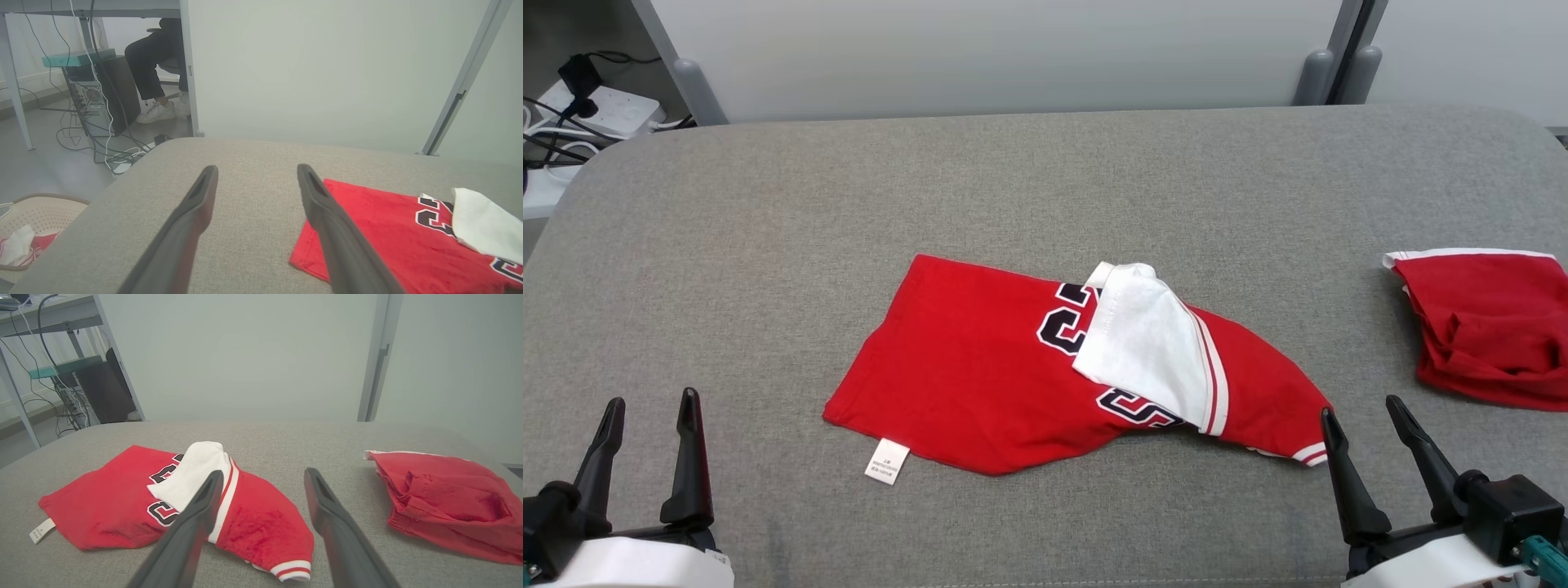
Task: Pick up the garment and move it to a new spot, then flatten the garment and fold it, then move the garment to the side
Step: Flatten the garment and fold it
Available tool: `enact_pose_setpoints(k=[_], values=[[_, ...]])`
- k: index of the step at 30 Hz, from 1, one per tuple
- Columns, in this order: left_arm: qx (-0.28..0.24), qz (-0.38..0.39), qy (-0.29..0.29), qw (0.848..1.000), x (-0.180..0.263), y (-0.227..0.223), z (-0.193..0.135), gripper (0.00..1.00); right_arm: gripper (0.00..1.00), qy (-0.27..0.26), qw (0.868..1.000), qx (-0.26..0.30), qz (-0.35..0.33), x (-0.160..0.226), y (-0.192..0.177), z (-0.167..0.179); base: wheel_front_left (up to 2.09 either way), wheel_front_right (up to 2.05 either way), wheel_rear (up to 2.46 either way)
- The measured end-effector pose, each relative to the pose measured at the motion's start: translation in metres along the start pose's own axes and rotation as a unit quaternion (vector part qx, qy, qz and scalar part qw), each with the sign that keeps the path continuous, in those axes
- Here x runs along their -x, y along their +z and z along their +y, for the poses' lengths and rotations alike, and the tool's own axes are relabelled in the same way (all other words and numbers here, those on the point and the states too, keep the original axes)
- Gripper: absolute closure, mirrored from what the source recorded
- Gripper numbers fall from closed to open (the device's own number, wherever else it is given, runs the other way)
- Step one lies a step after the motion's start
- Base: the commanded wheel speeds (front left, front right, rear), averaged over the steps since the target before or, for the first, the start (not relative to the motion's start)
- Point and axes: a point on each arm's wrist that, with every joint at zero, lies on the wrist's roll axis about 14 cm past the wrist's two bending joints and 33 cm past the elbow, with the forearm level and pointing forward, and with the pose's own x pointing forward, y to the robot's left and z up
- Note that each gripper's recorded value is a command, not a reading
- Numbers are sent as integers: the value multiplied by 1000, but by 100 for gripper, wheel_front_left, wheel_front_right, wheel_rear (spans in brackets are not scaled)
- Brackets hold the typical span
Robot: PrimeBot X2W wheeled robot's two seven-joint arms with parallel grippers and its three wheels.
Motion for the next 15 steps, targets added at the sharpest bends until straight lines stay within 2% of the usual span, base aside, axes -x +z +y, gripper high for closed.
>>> enact_pose_setpoints(k=[9,15], values=[[1,1,5,1000,4,0,2,0,0,1,1000,2,-7,-5,5,-1,0,0,0],[-1,3,8,1000,8,-1,4,0,0,29,999,9,-13,-21,11,12,0,0,0]])
